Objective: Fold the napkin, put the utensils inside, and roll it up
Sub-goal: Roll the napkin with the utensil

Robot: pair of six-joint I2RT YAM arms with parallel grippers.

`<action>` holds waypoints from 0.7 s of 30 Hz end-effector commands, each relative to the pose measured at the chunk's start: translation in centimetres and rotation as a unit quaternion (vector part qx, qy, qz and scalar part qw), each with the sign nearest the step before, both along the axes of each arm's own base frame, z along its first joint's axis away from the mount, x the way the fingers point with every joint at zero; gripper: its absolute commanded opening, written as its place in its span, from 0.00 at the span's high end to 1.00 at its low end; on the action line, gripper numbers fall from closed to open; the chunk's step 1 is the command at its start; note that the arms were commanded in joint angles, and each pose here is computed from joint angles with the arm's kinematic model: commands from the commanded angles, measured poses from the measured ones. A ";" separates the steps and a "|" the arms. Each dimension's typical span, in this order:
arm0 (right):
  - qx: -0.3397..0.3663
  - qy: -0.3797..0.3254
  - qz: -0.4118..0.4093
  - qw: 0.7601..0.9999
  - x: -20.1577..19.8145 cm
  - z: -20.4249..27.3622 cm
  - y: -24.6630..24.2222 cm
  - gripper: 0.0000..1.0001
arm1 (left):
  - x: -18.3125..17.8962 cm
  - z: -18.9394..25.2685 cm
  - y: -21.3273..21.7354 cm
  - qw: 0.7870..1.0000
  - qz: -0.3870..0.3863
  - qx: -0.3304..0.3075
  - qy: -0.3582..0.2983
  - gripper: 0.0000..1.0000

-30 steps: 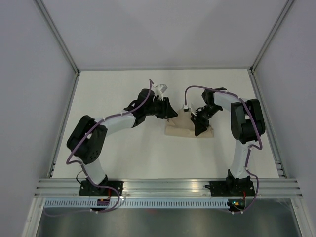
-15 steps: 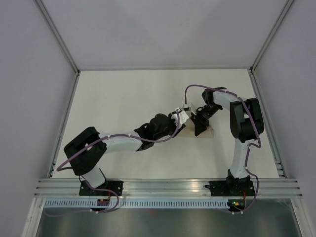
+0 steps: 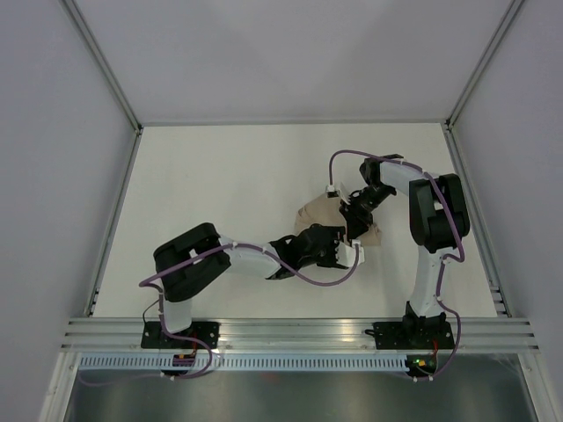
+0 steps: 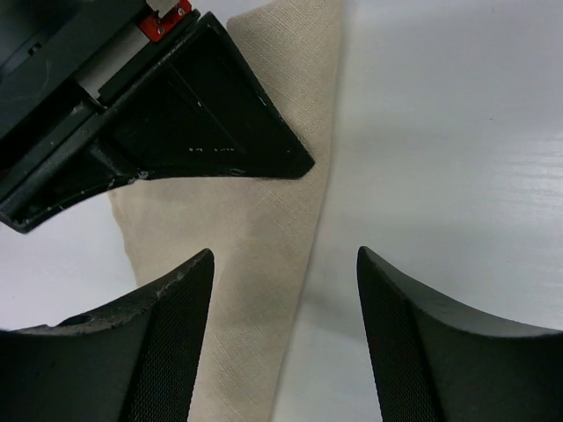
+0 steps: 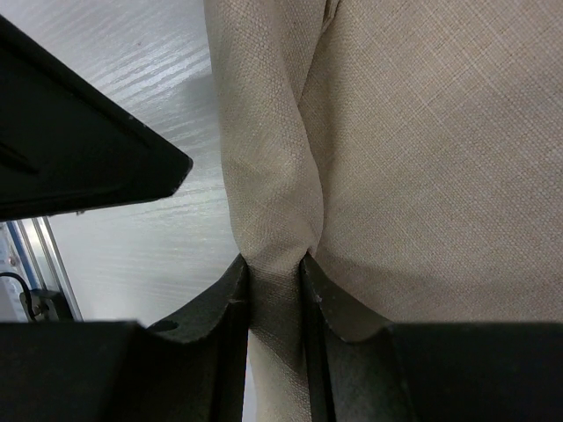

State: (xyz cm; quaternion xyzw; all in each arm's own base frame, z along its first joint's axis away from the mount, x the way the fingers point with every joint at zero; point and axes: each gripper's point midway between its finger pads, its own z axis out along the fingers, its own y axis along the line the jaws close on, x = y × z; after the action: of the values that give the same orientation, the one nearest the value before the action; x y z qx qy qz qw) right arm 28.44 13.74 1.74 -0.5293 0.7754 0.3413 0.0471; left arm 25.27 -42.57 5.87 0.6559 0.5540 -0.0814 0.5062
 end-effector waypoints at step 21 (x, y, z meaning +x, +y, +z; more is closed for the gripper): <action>-0.068 -0.017 0.018 0.997 0.9 -4.6 -2.7 0.95 | 1.7 -3.0 -0.6 0.991 -0.079 0.097 0.052 0.34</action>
State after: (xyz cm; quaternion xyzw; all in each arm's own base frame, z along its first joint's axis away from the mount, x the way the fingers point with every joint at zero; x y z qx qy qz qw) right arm 28.47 13.65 1.76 -0.5224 0.7787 0.3446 0.0456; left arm 27.37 -43.05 3.79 0.7136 0.5493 -0.0961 0.4241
